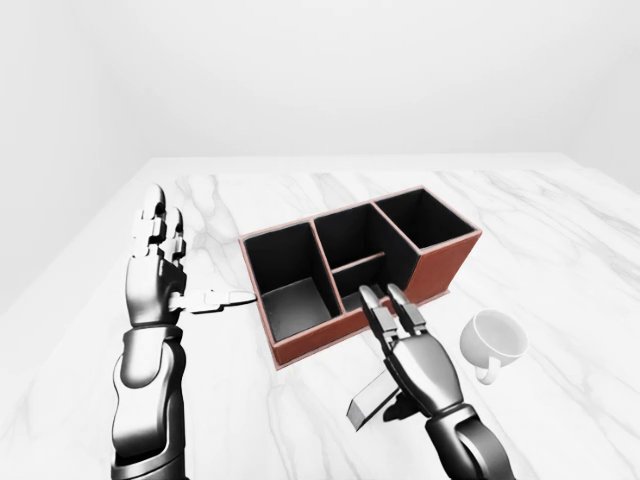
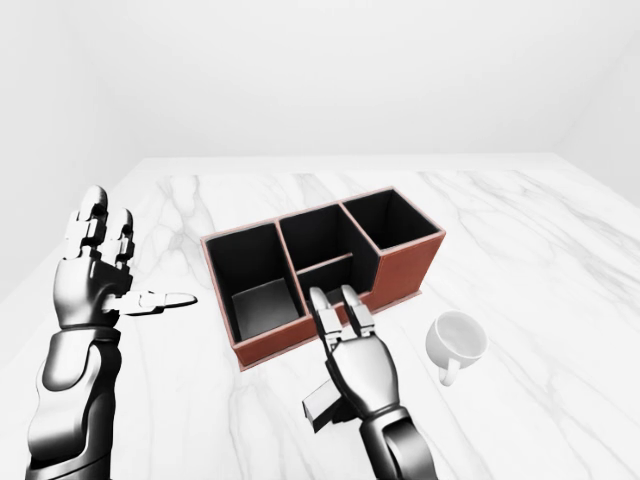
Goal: Pick up the book and place it in the front compartment of the caddy.
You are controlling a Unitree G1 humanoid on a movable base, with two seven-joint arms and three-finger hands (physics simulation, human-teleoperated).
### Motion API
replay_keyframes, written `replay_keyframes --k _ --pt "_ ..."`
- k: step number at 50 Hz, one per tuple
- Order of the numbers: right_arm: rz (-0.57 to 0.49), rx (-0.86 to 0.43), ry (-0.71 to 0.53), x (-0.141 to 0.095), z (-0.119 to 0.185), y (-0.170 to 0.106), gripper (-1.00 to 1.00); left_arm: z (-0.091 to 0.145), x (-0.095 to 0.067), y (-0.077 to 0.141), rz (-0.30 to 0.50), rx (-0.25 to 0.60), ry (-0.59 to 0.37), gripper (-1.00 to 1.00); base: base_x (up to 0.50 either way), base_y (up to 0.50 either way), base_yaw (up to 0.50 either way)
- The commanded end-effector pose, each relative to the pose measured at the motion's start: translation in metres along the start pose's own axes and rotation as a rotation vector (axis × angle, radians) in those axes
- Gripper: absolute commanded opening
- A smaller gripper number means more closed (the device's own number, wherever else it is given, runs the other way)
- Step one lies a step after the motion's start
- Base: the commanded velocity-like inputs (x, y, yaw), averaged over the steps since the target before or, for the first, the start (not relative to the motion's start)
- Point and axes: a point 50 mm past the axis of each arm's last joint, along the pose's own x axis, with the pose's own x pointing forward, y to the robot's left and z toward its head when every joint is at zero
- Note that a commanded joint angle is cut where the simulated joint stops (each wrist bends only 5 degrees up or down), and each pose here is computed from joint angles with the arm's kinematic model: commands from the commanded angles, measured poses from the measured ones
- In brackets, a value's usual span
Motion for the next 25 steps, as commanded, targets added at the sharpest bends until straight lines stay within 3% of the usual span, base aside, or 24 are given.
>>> replay_keyframes --k 1,25 --pt "0.021 -0.009 -0.021 0.000 0.004 0.007 1.00 -0.001 0.000 0.000 -0.002 0.001 0.004 1.00 0.00 0.00 0.00" --pt "0.053 -0.015 -0.047 -0.001 0.007 0.021 1.00 0.001 0.000 -0.001 -0.005 0.002 -0.003 1.00 0.00 0.00 0.00"
